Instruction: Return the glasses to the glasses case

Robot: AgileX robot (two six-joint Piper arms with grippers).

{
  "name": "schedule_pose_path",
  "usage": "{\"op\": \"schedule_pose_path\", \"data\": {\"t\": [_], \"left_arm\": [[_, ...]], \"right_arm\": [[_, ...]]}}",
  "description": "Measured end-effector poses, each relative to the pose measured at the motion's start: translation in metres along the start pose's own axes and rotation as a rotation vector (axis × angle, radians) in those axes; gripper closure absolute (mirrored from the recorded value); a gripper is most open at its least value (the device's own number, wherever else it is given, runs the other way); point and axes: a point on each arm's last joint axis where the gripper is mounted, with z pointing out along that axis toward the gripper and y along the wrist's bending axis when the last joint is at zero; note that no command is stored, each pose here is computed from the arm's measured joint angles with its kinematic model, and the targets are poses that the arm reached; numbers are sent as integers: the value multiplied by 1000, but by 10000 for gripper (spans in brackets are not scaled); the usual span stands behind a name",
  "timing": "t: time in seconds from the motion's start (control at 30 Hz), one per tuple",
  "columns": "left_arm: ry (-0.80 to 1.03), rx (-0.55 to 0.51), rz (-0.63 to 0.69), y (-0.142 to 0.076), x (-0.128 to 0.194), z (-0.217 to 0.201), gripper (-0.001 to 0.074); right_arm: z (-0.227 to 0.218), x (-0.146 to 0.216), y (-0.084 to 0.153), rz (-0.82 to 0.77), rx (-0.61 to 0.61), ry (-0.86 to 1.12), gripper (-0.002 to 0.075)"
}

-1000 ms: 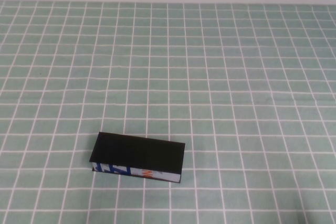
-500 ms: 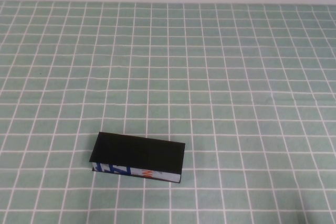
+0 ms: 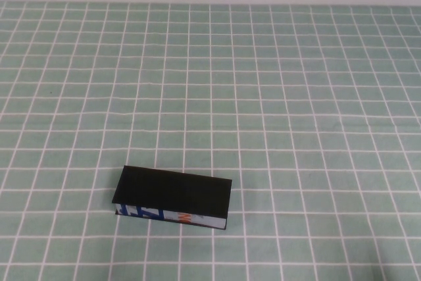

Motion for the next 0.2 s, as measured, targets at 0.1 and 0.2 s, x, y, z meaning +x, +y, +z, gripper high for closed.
{"op": "schedule_pose_path", "data": {"t": [0.1, 0.2], "left_arm": [[0, 0, 0, 0, 0, 0, 737], [0, 0, 0, 0, 0, 0, 737]], "right_arm": [[0, 0, 0, 0, 0, -1, 737], [0, 0, 0, 0, 0, -2, 737]]}}
